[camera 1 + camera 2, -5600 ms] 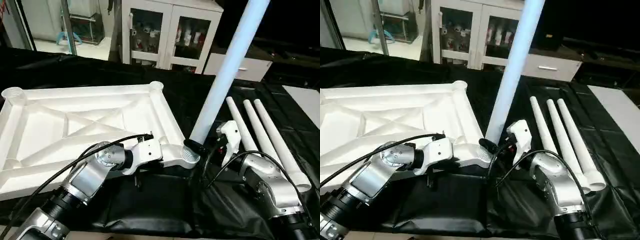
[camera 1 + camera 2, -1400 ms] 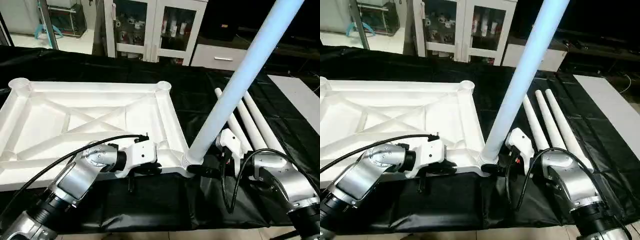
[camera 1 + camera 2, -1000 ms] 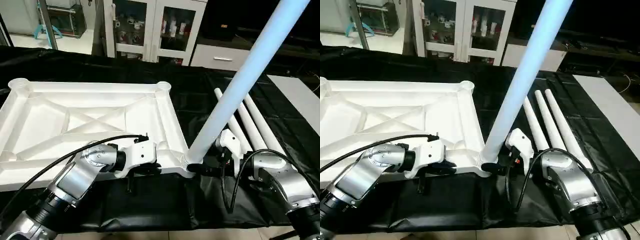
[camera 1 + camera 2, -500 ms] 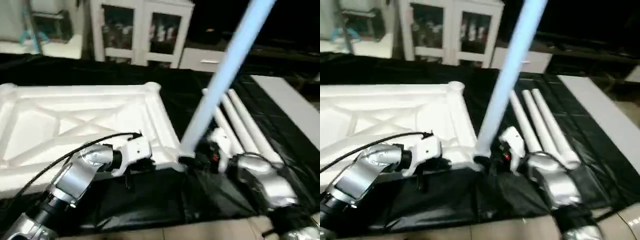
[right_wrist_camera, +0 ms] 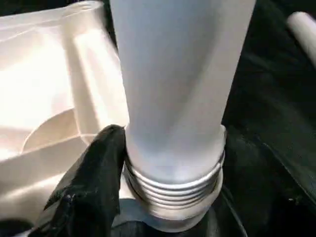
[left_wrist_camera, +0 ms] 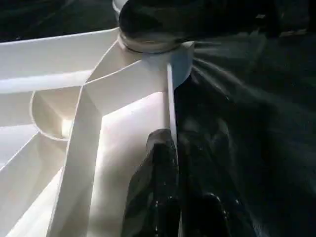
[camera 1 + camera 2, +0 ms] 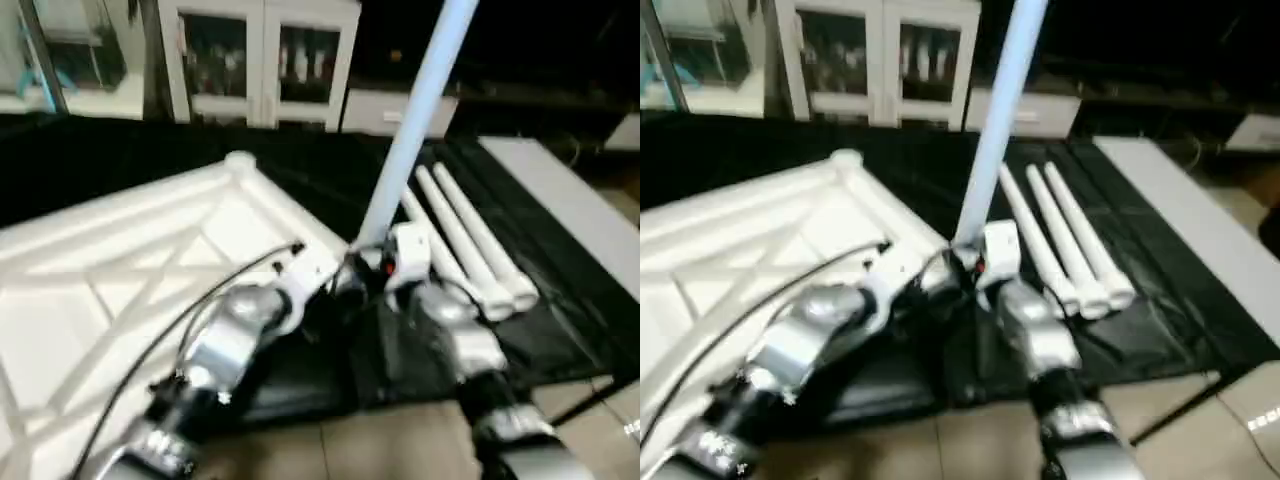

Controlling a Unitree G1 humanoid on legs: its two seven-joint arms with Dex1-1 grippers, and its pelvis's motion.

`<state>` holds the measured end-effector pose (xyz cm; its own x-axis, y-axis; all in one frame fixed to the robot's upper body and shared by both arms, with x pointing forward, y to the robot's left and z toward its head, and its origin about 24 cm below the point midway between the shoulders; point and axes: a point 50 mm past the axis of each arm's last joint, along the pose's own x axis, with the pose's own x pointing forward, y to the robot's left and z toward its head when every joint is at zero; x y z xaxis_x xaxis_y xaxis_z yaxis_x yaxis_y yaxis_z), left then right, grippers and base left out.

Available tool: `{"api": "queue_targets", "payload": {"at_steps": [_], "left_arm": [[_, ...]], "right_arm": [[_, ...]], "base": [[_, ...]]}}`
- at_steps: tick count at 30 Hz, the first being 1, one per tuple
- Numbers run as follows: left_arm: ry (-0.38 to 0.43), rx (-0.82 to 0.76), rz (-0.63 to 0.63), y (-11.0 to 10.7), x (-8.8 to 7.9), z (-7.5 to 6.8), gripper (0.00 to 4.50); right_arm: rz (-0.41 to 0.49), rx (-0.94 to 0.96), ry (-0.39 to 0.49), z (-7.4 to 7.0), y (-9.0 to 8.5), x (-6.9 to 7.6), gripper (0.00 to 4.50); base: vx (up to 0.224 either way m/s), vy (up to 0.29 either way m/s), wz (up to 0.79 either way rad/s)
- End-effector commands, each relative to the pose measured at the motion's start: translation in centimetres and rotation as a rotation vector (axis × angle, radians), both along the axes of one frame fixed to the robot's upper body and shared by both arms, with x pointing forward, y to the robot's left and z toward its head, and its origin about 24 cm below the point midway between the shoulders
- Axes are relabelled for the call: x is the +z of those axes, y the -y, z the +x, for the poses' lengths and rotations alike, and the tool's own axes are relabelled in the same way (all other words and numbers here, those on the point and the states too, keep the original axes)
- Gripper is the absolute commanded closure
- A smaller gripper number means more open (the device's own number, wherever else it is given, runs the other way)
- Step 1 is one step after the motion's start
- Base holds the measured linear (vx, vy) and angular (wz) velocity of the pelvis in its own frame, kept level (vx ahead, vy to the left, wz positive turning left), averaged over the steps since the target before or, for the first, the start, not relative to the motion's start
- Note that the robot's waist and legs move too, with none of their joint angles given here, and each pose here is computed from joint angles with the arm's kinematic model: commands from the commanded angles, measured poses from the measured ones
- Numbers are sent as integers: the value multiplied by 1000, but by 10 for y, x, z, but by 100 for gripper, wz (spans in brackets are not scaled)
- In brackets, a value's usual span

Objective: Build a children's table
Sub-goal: Rotate leg to tighten

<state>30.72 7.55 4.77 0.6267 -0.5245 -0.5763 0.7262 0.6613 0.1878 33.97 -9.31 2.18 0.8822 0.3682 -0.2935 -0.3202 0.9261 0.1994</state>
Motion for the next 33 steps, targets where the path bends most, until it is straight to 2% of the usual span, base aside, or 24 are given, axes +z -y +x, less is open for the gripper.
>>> {"api": "queue_targets", "payload": {"at_steps": [1,9,11,13,15,19,22,25,28,29,31,33], "left_arm": [[40,34,34,2,5,6,450],[36,58,57,-2,5,7,450],[33,51,58,-5,5,7,450],[34,35,57,-6,5,6,450],[35,17,57,-7,6,6,450],[40,-24,55,-9,6,5,450],[37,-63,55,-14,7,3,450],[37,-108,53,-17,9,1,450],[36,-214,58,-22,9,-5,450],[12,-293,73,-29,8,-10,450],[5,-338,78,-31,8,-13,450],[3,-497,81,-35,10,-23,450]], "right_arm": [[-13,-39,-77,-4,0,-14,182],[-5,-49,-56,4,-9,-9,183],[-12,-37,-17,5,-10,-5,183],[30,-15,12,5,-10,-1,183],[42,5,42,6,-9,4,127],[54,33,88,6,-3,12,95],[71,71,131,3,12,24,73],[42,105,140,-2,27,28,46],[19,237,137,-14,42,33,36],[-1,359,134,-26,50,37,36],[-11,409,139,-30,54,38,36],[-30,508,122,-40,61,39,36]], "base": [[-59,-20,0],[0,0,0],[0,0,0],[0,0,0],[0,0,0],[0,0,0],[0,0,0],[19,-5,0],[72,-15,0],[78,-8,-2],[73,-5,-3],[55,2,-4]]}}
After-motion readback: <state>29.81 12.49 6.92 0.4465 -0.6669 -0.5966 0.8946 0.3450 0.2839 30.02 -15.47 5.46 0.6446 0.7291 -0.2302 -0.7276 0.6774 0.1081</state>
